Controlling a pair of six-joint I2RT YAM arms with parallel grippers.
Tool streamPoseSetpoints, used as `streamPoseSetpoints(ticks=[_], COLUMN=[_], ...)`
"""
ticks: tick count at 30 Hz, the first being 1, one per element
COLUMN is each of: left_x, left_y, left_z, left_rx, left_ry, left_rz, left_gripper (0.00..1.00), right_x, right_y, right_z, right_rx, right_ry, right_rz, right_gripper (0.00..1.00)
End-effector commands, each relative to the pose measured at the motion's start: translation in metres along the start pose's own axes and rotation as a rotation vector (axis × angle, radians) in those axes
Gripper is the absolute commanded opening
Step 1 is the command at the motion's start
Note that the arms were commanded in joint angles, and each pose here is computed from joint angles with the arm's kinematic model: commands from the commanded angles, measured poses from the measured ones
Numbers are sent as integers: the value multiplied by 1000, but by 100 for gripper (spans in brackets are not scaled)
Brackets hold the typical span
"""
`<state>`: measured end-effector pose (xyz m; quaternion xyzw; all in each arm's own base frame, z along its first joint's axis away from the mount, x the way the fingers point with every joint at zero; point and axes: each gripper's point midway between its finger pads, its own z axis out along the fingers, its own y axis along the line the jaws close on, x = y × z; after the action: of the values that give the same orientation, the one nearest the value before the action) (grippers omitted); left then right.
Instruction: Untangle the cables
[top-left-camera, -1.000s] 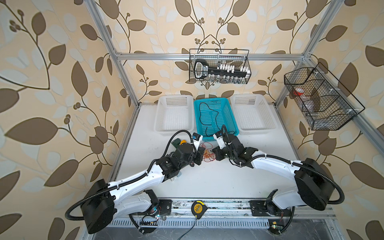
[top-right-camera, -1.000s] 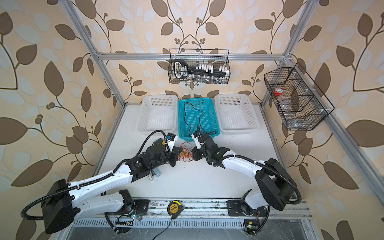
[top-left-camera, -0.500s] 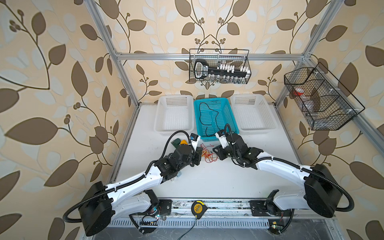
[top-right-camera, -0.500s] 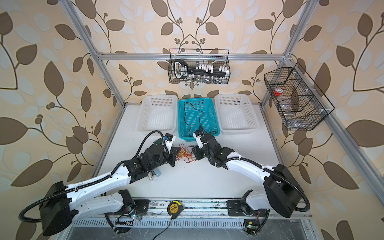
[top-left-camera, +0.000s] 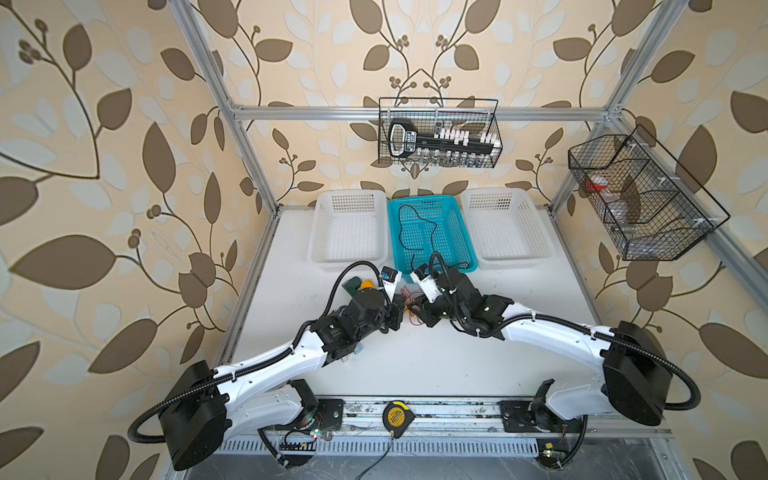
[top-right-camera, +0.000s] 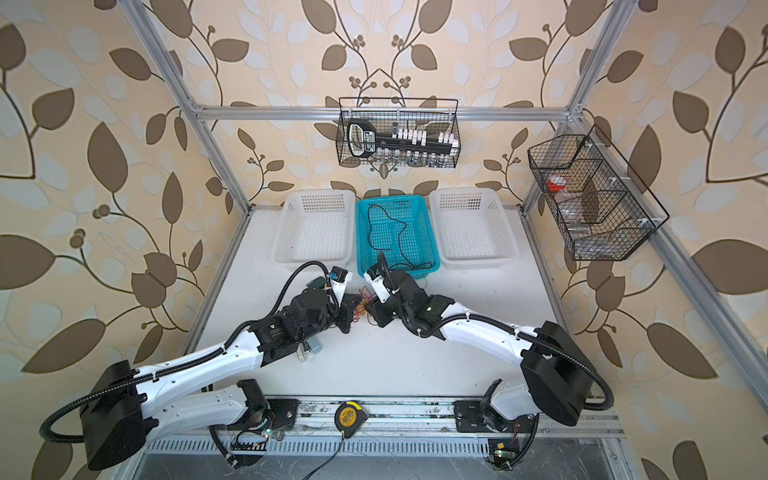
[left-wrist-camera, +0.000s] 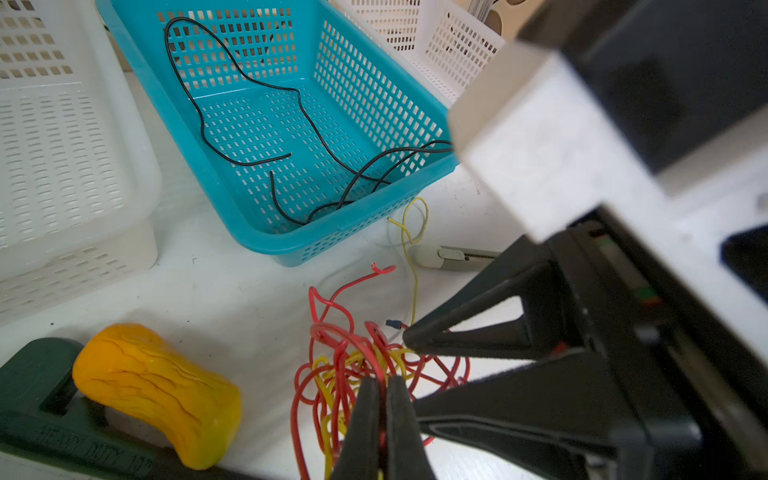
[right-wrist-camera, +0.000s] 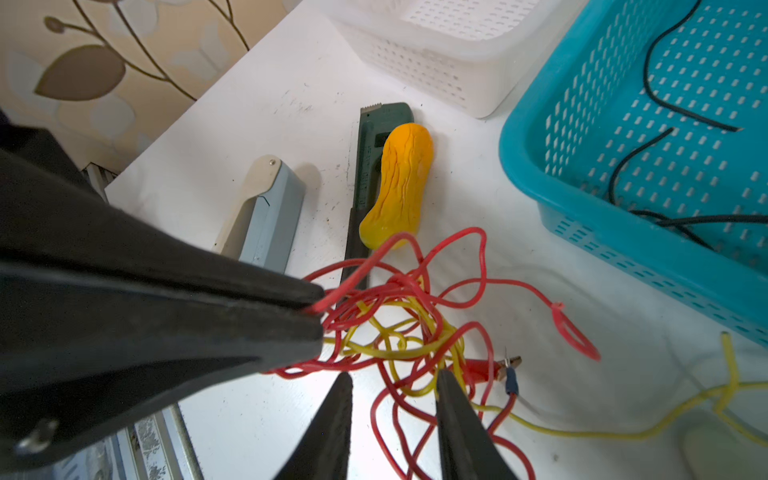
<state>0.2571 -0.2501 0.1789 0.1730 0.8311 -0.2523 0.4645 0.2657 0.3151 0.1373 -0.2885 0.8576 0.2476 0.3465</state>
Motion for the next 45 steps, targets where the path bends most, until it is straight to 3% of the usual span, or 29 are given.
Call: streamPoseSetpoints(ticks=[1, 8, 24, 33, 37, 45], left_x=[-27, -28, -35, -37, -37, -31], left_y=[-5, -5, -12, -13, -12, -9], left_z=[-4, -6, -4, -5, -6, -5], left_rx=[20, 26, 54, 58, 54, 40], left_ry=[-87, -98, -112, -122, -121, -103], left_rz=[-27, -33, -41, -49, -50, -51], left_gripper=[0, 0, 0, 0, 0, 0], right_x=[6, 24, 31, 32, 36, 34], right_y=[0, -14, -8, -10, -10, -14], right_z=[6, 11, 28, 40, 42, 36], right_rx=[36, 108, 95, 101, 99, 107], right_ry=[36, 70, 91, 79, 82, 54], right_rz=[-50, -75, -92, -63, -63, -71], right_gripper=[35, 36, 32, 22, 8, 0])
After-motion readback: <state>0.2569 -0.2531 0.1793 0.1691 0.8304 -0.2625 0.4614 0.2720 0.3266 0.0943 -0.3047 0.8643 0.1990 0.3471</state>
